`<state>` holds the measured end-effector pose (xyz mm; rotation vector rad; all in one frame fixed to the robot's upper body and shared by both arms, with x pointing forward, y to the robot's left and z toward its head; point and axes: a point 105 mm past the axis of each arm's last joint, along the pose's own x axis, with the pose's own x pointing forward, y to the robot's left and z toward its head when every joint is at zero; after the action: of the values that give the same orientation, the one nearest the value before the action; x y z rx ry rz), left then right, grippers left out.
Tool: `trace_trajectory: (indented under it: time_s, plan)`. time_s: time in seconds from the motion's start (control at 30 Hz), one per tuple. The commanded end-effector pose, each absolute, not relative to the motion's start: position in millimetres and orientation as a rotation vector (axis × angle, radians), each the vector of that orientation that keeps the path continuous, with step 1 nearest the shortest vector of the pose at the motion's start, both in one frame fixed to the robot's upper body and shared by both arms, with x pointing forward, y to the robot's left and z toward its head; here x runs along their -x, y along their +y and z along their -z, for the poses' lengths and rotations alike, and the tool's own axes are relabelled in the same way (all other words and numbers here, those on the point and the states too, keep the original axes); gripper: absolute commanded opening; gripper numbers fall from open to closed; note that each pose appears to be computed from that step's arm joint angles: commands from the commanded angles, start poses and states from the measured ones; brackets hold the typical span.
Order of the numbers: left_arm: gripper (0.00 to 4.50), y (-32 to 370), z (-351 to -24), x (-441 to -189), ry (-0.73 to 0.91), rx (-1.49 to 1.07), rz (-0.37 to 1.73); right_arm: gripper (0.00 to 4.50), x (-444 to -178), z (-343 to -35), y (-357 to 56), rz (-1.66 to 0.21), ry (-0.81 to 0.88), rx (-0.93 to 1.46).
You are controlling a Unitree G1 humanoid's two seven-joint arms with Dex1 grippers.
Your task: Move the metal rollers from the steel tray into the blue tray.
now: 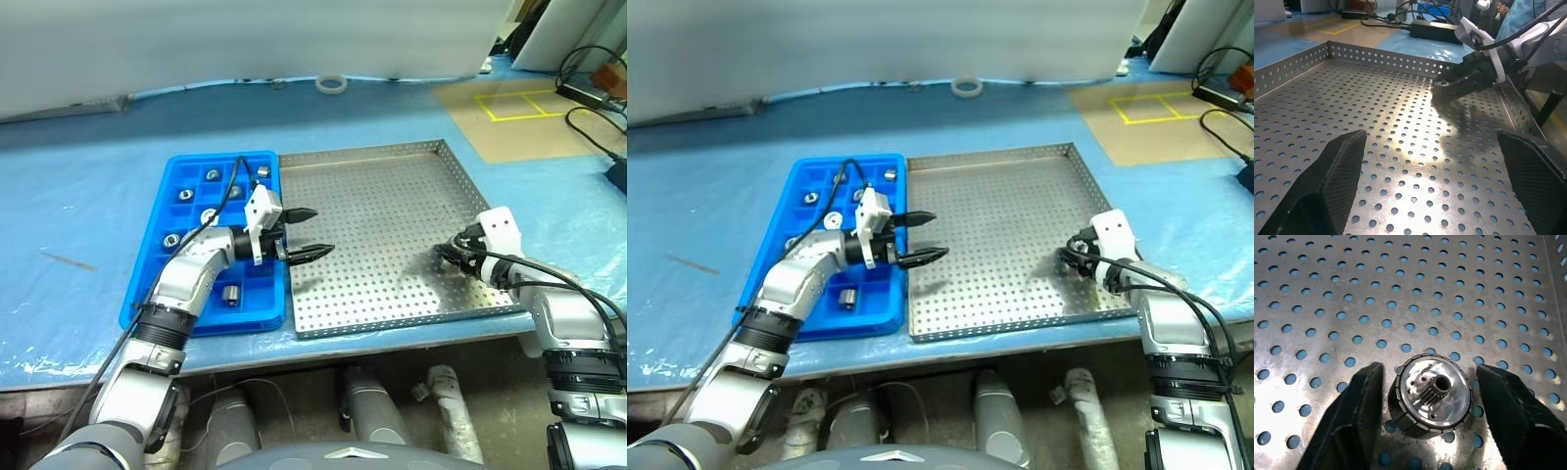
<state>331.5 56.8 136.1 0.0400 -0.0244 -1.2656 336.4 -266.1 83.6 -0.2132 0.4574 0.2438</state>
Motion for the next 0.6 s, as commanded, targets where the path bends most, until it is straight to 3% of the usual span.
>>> trace_trajectory:
  time_s: [0.03, 0.17, 0.27, 0.37, 0.6]
  plan:
    - [4.5, 63, -151, -332, -0.082, -0.062, 1.233, 1.8, -351, -107, -250, -0.297, 0.368, 0.2]
    - [4.5, 75, -155, -329, -0.088, -0.069, 1.177, 1.74, -371, -135, -223, -0.379, 0.224, 0.158]
    - [4.5, 90, -157, -323, -0.088, -0.075, 1.1, 1.74, -386, -166, -179, -0.548, 0.077, 0.056]
    - [4.5, 106, -157, -315, -0.083, -0.081, 1.017, 1.74, -391, -175, -143, -0.707, 0.04, 0.026]
    - [4.5, 142, -156, -288, -0.063, -0.087, 0.813, 1.74, -370, -177, -62, -1.176, 0.035, -0.02]
